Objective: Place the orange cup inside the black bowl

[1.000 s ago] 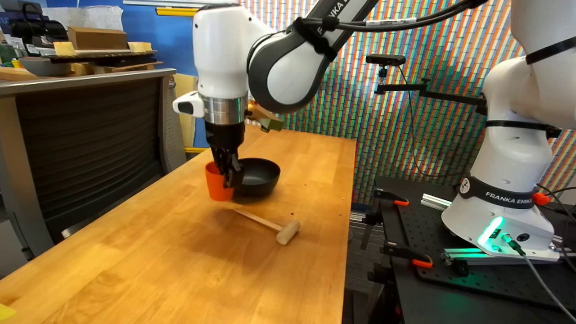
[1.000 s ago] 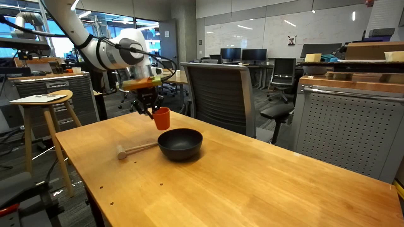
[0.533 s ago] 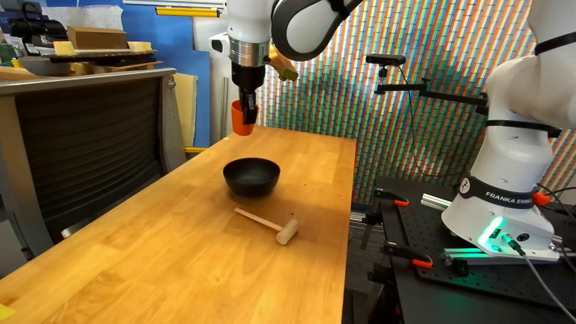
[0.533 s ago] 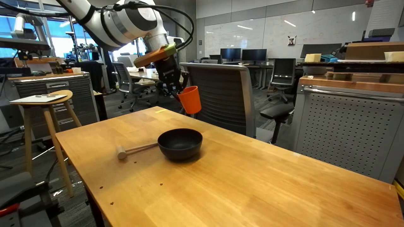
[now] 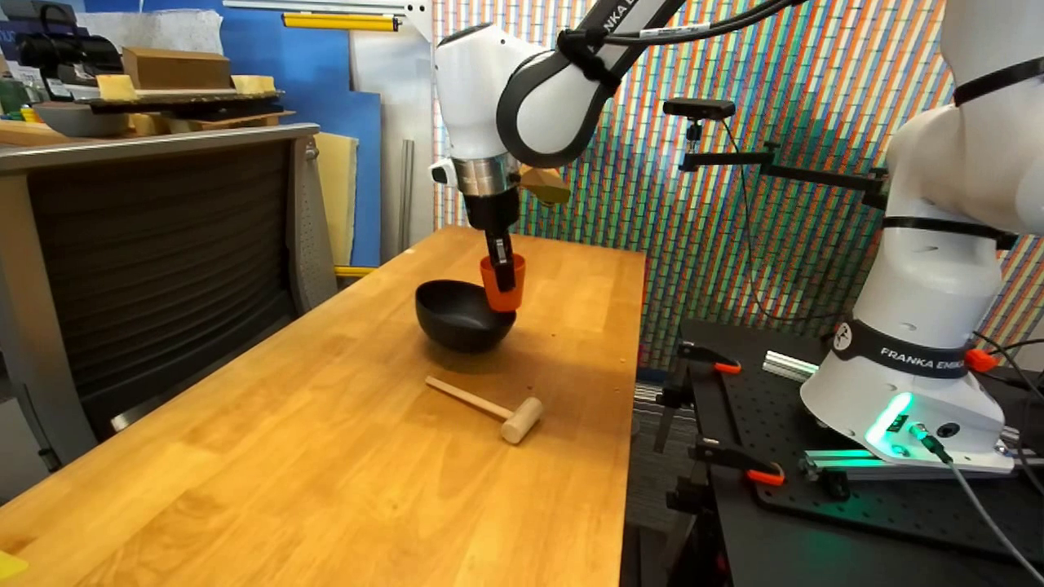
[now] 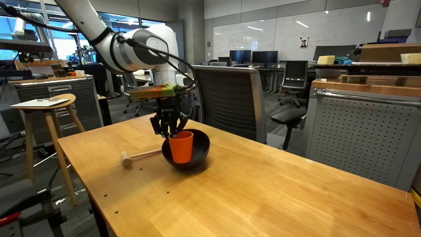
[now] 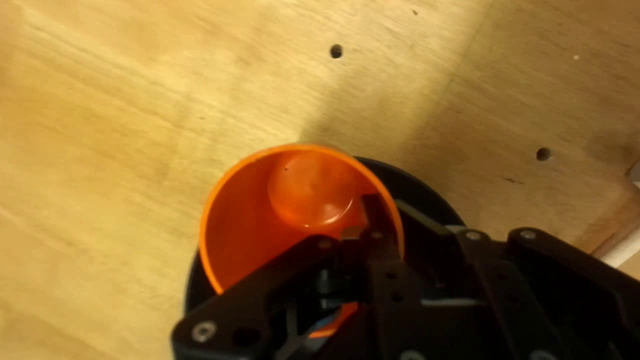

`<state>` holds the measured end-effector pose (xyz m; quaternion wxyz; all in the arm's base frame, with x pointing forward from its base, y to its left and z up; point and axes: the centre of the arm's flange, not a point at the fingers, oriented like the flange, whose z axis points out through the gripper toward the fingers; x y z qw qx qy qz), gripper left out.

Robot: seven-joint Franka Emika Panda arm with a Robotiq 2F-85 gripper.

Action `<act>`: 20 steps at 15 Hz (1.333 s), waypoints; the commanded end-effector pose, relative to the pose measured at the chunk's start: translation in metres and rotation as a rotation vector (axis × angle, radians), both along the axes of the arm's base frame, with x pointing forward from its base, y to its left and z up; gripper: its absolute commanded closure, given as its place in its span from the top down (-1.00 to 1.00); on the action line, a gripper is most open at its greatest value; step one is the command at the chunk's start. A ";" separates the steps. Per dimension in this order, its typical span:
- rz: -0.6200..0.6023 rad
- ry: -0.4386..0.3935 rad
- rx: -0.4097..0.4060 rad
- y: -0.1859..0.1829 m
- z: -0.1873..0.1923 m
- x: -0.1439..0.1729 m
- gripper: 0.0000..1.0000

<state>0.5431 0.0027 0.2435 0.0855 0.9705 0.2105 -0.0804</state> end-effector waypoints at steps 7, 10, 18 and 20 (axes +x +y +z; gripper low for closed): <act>0.083 0.066 0.141 0.064 -0.047 0.008 -0.90; 0.106 0.058 0.137 0.066 -0.047 0.011 -0.31; 0.185 -0.005 0.065 0.048 0.066 0.000 0.74; 0.185 -0.040 0.057 0.041 0.109 -0.003 0.98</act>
